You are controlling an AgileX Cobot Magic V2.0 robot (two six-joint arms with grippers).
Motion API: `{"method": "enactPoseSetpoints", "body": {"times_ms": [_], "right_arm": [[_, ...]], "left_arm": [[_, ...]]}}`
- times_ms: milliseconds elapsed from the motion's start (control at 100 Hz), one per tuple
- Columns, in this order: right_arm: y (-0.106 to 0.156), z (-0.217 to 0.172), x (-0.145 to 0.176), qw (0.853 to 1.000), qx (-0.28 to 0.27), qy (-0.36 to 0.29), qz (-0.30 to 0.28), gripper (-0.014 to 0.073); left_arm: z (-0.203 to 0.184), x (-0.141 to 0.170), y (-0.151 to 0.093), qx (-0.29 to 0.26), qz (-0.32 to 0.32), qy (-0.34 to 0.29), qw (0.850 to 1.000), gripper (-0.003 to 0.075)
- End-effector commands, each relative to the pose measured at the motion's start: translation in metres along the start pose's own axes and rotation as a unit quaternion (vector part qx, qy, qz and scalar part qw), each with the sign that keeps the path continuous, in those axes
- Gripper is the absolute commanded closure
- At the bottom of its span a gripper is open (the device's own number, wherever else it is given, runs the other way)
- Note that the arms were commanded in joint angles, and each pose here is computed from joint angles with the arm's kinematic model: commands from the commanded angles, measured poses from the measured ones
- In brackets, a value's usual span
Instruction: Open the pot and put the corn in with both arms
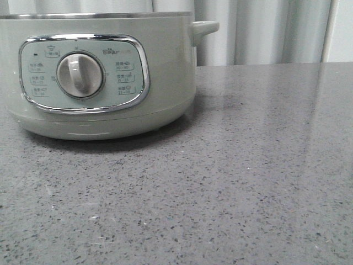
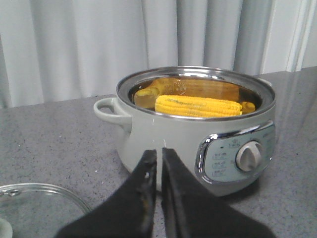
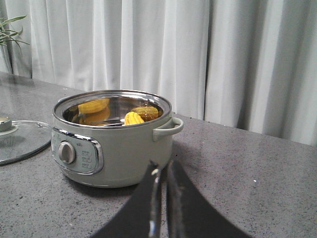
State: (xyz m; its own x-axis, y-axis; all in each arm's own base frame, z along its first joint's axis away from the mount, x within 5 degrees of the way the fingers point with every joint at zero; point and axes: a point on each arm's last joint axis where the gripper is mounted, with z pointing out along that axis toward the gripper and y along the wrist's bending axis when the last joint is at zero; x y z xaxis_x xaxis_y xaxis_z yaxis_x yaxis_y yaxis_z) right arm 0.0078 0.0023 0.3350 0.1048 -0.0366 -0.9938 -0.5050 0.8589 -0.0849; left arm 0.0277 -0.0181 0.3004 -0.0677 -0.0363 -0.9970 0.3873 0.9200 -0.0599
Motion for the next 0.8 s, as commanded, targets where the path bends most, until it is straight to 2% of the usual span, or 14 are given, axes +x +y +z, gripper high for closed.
{"method": "enactPoseSetpoints", "body": {"times_ms": [0, 80, 210, 280, 360, 400, 530, 610, 710, 790], "right_arm": [[-0.001, 0.001, -0.013, 0.999, 0.007, -0.043, -0.01, 0.0657], [-0.001, 0.001, -0.013, 0.999, 0.007, -0.043, -0.01, 0.0657], [-0.001, 0.001, -0.013, 0.999, 0.007, -0.043, -0.01, 0.0657], [-0.001, 0.001, -0.013, 0.999, 0.007, -0.043, -0.01, 0.0657], [-0.001, 0.001, -0.013, 0.999, 0.007, -0.043, -0.01, 0.0657], [-0.001, 0.001, -0.013, 0.999, 0.007, -0.043, -0.01, 0.0657], [-0.001, 0.001, -0.013, 0.999, 0.007, -0.043, -0.01, 0.0657], [-0.001, 0.001, -0.013, 0.999, 0.007, -0.043, -0.01, 0.0657], [-0.001, 0.001, -0.013, 0.999, 0.007, -0.043, -0.01, 0.0657], [-0.001, 0.001, -0.013, 0.999, 0.007, -0.043, -0.01, 0.0657]], "left_arm": [[0.001, -0.007, 0.004, -0.022, 0.012, -0.073, 0.997, 0.0738], [0.004, 0.007, 0.008, -0.051, 0.019, -0.1, 0.994, 0.0738], [0.017, 0.054, 0.02, -0.12, 0.065, -0.082, 0.987, 0.0738], [0.022, 0.08, 0.026, -0.153, 0.052, -0.057, 0.985, 0.0738], [0.024, 0.103, 0.032, -0.185, 0.0, -0.027, 0.982, 0.0738], [0.023, 0.106, 0.033, -0.2, -0.004, -0.004, 0.98, 0.0738], [0.022, 0.105, 0.036, -0.22, 0.02, -0.001, 0.975, 0.0738], [0.022, 0.109, 0.036, -0.22, 0.018, 0.016, 0.975, 0.0738], [0.021, 0.118, 0.036, -0.22, 0.007, 0.065, 0.973, 0.0738], [0.021, 0.116, 0.036, -0.22, 0.009, 0.057, 0.974, 0.0738]]}}
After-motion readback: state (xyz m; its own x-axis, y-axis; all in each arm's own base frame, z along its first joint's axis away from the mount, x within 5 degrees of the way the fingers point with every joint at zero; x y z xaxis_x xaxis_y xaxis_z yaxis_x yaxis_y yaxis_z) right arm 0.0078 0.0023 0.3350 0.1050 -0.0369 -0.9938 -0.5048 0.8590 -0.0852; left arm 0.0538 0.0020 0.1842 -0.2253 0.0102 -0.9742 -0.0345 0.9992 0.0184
